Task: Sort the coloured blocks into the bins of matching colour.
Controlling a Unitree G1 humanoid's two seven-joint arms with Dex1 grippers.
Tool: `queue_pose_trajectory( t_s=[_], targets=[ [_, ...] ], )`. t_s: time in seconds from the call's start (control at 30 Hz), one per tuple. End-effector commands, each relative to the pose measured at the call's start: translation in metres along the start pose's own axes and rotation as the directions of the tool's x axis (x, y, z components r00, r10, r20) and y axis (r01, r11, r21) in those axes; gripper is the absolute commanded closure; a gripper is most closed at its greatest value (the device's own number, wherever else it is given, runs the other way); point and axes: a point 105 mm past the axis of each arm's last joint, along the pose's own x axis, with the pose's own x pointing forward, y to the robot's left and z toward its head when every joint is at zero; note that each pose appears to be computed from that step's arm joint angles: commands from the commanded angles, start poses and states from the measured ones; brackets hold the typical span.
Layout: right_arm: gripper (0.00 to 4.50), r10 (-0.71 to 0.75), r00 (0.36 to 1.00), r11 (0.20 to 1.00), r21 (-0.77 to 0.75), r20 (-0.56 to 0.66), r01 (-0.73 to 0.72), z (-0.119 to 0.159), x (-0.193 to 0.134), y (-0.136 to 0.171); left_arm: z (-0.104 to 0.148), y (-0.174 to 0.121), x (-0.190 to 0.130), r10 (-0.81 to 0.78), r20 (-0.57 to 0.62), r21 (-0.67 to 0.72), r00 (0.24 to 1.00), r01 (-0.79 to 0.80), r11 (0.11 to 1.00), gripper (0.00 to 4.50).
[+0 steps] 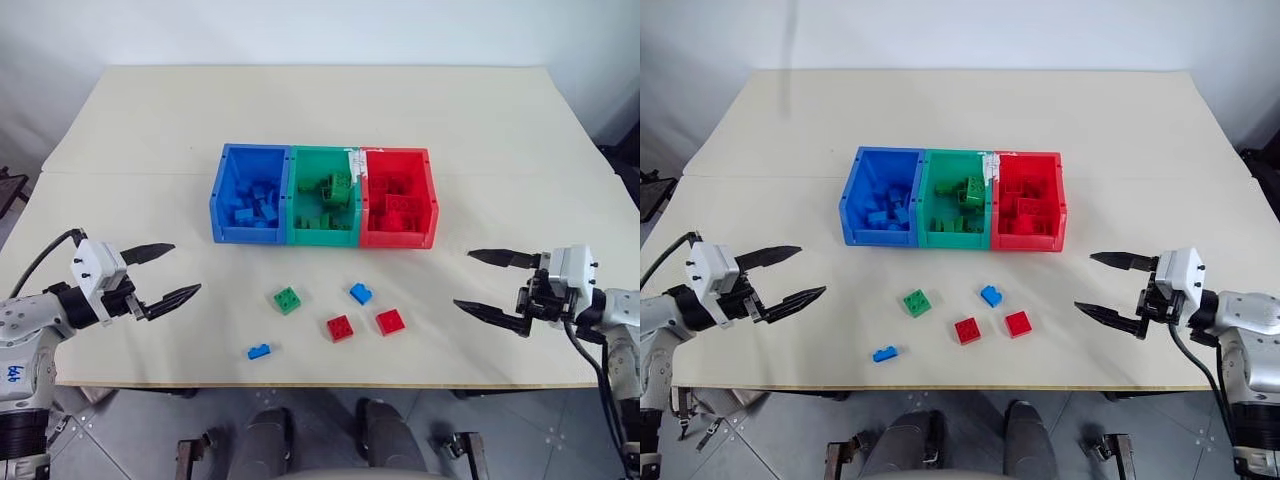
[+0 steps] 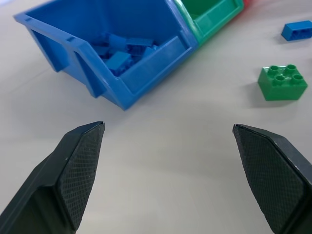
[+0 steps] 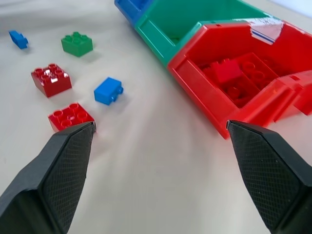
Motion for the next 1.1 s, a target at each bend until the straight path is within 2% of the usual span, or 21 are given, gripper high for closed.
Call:
queue_pose_trajectory(
  t_s=[0.03, 0.2, 0.4, 0.5, 0.6, 0.67, 0.83, 0.97, 1.1],
  targets=[
    [0.00, 0.022, 1.000, 0.999, -0.032, 0.021, -0.022, 0.011, 0.004, 0.000, 0.006, 0.001, -0.004, -0.008, -0.034, 0.031, 0.999, 0.009, 0.999, 0.03],
    [0.00, -0.018, 1.000, 0.999, -0.043, -0.010, 0.018, 0.012, -0.009, -0.005, 0.015, -0.023, 0.010, -0.145, 0.011, 0.026, 0.989, 0.145, 0.989, 0.03],
    [0.00, -0.128, 0.982, 0.990, -0.069, -0.139, 0.120, 0.001, -0.059, -0.014, 0.025, -0.053, 0.034, -0.268, 0.066, 0.048, 0.961, 0.265, 0.963, 0.03],
    [0.00, -0.129, 0.966, 0.991, -0.074, -0.225, 0.115, -0.013, -0.079, -0.009, 0.028, -0.075, 0.051, -0.364, 0.077, 0.092, 0.928, 0.357, 0.930, 0.03],
    [0.00, -0.104, 0.960, 0.994, -0.064, -0.260, 0.091, -0.022, -0.083, -0.003, 0.028, -0.099, 0.060, -0.466, 0.068, 0.129, 0.882, 0.455, 0.881, 0.03],
    [0.00, -0.083, 0.961, 0.996, -0.061, -0.263, 0.069, -0.026, -0.080, 0.000, 0.027, -0.106, 0.062, -0.497, 0.057, 0.141, 0.866, 0.486, 0.863, 0.03],
    [0.00, 0.102, 0.972, 0.994, -0.018, -0.212, -0.108, -0.022, -0.032, 0.012, 0.023, -0.098, 0.062, -0.449, 0.058, 0.138, 0.892, 0.438, 0.888, 0.03],
    [0.00, 0.295, 0.932, 0.955, 0.041, -0.208, -0.294, -0.016, 0.008, 0.033, 0.019, -0.085, 0.047, -0.369, 0.050, 0.109, 0.928, 0.362, 0.926, 0.03],
    [0.00, 0.376, 0.906, 0.926, 0.038, -0.194, -0.376, -0.018, 0.042, 0.042, 0.012, -0.083, 0.029, -0.334, 0.019, 0.057, 0.942, 0.333, 0.941, 0.03]
  ],
)
